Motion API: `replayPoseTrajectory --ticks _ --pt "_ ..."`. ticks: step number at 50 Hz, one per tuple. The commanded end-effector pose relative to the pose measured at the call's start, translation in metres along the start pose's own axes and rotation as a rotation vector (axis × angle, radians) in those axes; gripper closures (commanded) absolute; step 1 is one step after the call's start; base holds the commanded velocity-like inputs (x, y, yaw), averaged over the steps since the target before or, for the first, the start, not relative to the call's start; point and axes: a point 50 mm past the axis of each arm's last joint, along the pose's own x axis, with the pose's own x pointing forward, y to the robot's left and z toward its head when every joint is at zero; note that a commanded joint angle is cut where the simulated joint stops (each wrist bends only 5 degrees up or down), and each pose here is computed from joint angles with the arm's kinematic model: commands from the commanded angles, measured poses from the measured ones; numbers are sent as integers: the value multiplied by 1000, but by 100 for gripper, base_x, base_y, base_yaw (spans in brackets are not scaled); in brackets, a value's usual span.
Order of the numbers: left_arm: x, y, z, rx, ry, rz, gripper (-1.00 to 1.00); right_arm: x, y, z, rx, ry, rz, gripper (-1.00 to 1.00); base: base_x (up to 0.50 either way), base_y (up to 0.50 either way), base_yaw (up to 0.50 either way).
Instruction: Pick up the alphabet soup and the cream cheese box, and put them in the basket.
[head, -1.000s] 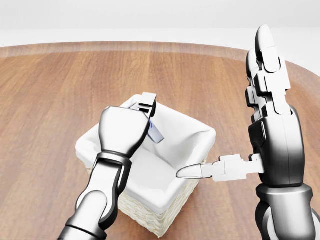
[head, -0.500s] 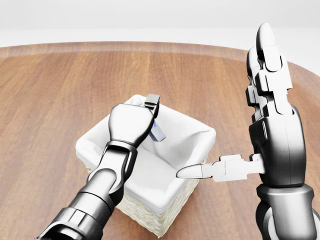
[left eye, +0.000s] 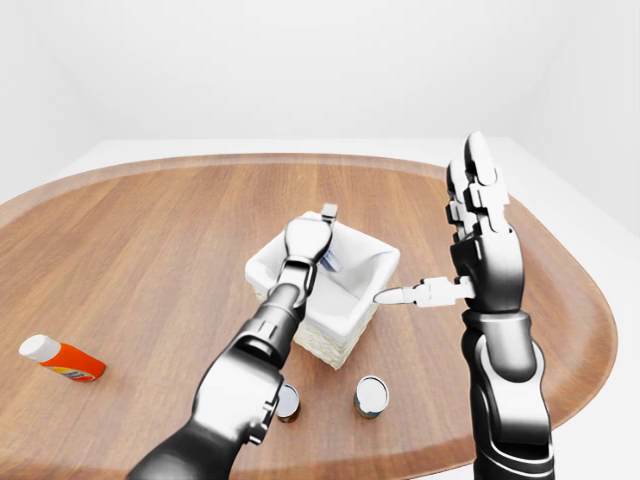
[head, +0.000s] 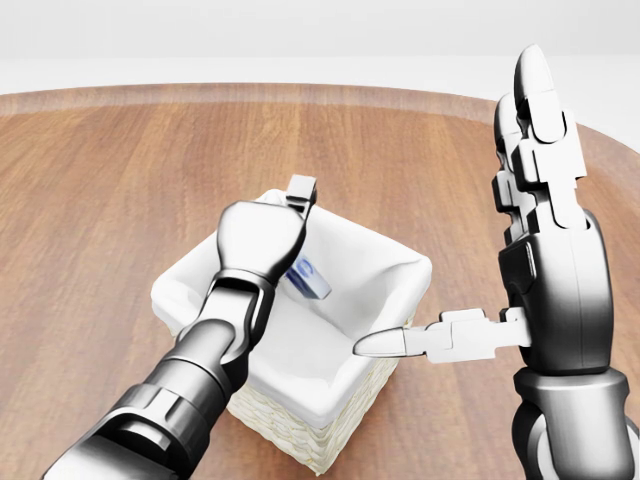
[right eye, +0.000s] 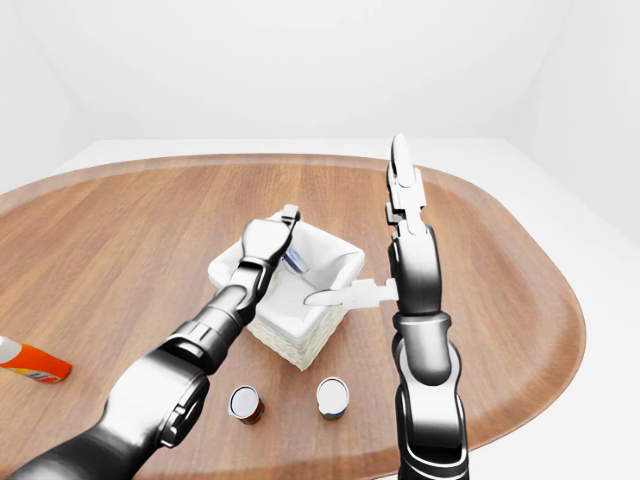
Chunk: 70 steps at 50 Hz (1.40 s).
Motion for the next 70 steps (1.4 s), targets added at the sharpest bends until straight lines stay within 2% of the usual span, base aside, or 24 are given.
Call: replayPoseTrajectory --ticks 1,13,23,28,36,38,41,50,57,61,63,70 --pt "5 8 -2 -33 20 29 -100 0 0 -1 0 4 0 -100 0 0 0" --pt "5 7 -4 -52 36 22 -100 0 0 -1 -1 3 1 -100 0 0 0" --pt "8 16 -8 -71 46 61 -100 0 0 0 0 -2 -1 -100 0 0 0" --pt "4 20 -10 -85 45 118 -100 1 0 -1 -1 2 0 -100 0 0 0" --pt "-10 44 -25 -116 63 250 -100 0 1 0 -5 1 3 -100 0 0 0" --pt "-9 44 -28 -115 73 242 -100 0 1 -1 -7 2 6 -100 0 0 0" --pt "-12 47 -32 -128 84 271 -100 0 1 -2 -8 10 5 -100 0 0 0" --pt "-31 46 -40 -167 119 344 -100 0 1 -1 -8 3 6 -100 0 0 0" --pt "-47 57 -65 -194 196 479 -100 0 1 -3 -9 13 6 -100 0 0 0" --pt "-59 63 -78 -201 228 518 -100 0 2 -1 -11 7 7 -100 0 0 0" --pt "-69 78 -86 -210 249 624 -100 0 2 -1 -12 3 7 -100 0 0 0" --pt "-79 83 -102 -230 288 641 -100 1 1 1 -12 -6 4 -100 0 0 0"
